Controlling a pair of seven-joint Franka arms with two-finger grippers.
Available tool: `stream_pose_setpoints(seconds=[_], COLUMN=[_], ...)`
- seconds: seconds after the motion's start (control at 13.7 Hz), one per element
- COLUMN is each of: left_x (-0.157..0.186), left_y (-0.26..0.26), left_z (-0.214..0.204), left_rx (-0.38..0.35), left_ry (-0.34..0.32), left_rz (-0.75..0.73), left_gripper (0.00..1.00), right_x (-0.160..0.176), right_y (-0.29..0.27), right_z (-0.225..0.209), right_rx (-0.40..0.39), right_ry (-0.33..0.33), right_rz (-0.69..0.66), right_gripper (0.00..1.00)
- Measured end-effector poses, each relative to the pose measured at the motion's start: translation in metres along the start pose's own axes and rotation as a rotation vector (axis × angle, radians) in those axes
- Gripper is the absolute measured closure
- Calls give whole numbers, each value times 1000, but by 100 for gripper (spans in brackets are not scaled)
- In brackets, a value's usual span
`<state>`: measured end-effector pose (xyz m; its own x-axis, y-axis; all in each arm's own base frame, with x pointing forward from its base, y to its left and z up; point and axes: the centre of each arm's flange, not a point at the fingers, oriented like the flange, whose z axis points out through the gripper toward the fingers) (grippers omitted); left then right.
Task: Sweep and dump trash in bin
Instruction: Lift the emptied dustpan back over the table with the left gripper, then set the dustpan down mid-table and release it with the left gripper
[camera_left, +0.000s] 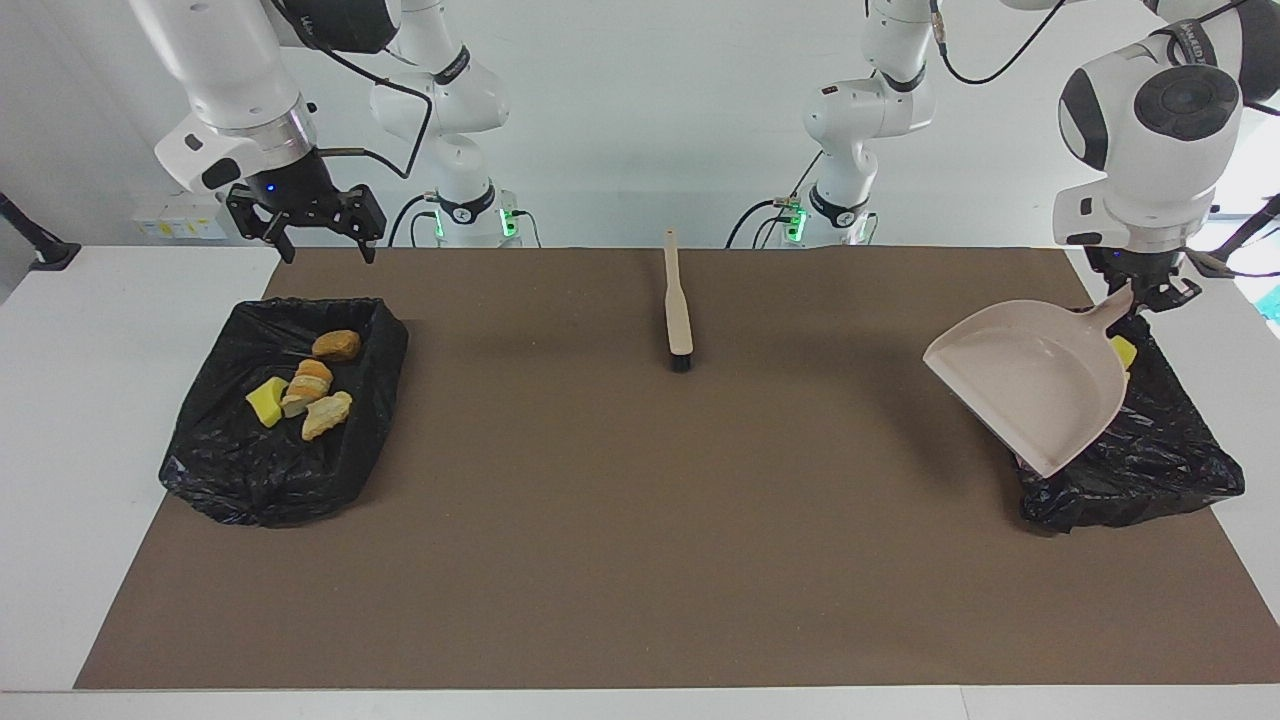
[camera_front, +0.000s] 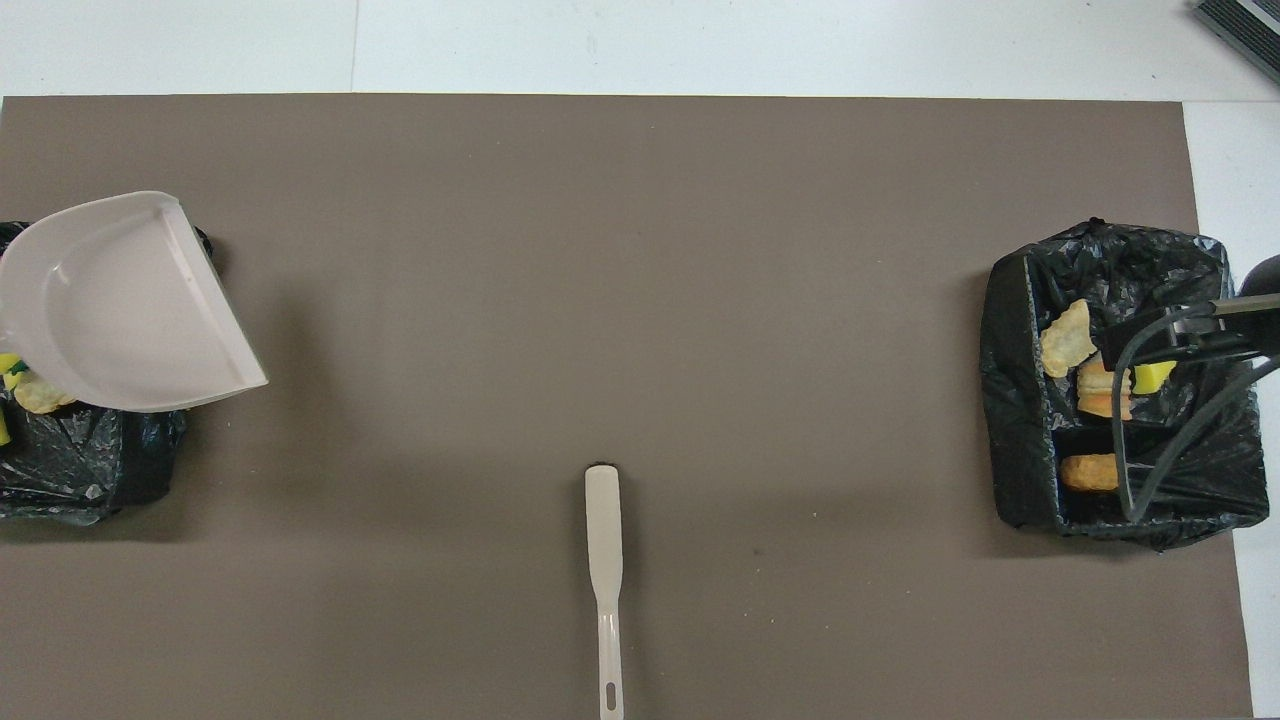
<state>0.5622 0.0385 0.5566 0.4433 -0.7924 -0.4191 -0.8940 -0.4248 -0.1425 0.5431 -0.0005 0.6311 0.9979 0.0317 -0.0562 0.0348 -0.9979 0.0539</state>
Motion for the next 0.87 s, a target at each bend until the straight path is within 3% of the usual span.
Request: stream_pose_setpoints(seconds=[0.36, 0.66, 0.87], left_x=[122, 167, 251], left_y=[77, 107, 151], left_z=[-19, -36, -29], left_rx=[-67, -118, -122], left_ry=[80, 181, 238], left_rz=[-353, -559, -685], left_gripper=[69, 69, 69], right_x=[1, 5, 4], right_y=[-2, -13, -13], right_z=[-1, -1, 2], right_rx=[2, 50, 53], right_ry=[8, 39, 32], right_rz=[-3, 10, 27], right_gripper=[0, 0, 0])
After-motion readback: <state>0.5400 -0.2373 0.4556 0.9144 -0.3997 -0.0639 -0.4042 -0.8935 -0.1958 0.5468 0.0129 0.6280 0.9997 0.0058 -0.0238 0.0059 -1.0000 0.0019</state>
